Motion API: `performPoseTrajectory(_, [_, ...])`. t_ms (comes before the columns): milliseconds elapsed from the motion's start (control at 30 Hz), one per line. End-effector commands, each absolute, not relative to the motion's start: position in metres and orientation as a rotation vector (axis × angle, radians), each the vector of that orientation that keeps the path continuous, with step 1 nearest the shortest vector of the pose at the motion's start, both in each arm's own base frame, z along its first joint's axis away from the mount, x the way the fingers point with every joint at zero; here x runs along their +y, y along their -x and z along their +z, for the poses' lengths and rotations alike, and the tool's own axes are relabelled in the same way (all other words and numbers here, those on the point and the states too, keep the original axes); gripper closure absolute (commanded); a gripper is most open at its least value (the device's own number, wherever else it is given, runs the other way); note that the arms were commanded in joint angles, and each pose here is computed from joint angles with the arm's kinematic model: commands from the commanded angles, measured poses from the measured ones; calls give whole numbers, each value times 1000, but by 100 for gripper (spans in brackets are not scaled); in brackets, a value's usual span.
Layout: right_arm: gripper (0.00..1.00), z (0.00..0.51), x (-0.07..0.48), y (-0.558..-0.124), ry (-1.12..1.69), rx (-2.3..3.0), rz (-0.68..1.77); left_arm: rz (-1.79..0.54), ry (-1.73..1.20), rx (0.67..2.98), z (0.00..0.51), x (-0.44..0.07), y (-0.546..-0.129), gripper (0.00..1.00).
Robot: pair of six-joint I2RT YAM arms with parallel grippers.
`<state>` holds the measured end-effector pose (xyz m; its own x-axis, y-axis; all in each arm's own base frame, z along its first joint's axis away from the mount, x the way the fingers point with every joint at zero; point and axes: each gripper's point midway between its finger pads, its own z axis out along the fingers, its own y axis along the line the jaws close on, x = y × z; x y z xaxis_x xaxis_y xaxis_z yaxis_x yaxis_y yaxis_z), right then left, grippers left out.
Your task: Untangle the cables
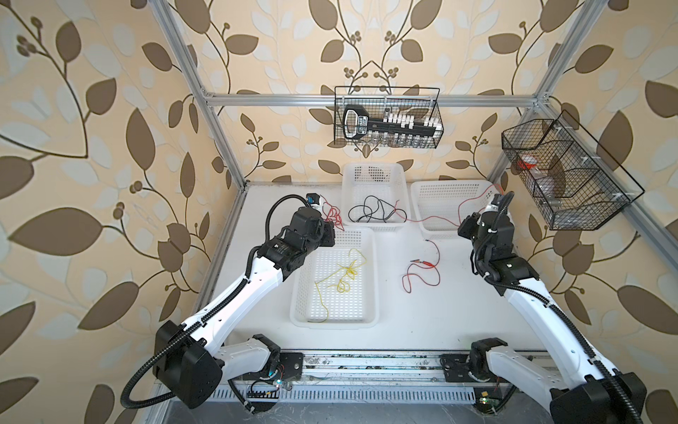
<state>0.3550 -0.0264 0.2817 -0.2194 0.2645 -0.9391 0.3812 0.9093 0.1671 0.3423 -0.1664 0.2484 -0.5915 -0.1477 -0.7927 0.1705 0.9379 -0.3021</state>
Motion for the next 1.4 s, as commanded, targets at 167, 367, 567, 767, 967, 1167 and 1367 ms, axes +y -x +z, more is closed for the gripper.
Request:
performPoseTrajectory(167, [100, 281, -78, -375, -674, 1730, -200, -576, -46, 2089, 267, -181, -332, 100])
performPoseTrajectory(367, [100, 249, -108, -380, -785, 1745, -272, -612, -65, 2076, 268, -185, -326, 100])
performPoseTrajectory(567, [100, 218, -113, -401, -761, 1818, -267, -647, -92, 2076, 268, -194, -324, 100])
performPoseTrajectory(767, [97, 190, -108, -420, -725, 1903, -251, -719, -142, 2104, 264, -217, -322, 100])
performPoseTrajectory(967, [67, 182, -96, -425, -709, 1929, -162, -756, -234, 2138, 255, -254, -318, 100])
performPoseTrajectory(1167, [46, 197, -89, -421, -679, 1906, -113, -781, -335, 2167, 246, -290, -312, 100])
performPoseTrajectory(1367, [43, 210, -65, -407, -651, 1904, 14, -868, -402, 2171, 242, -316, -308, 100])
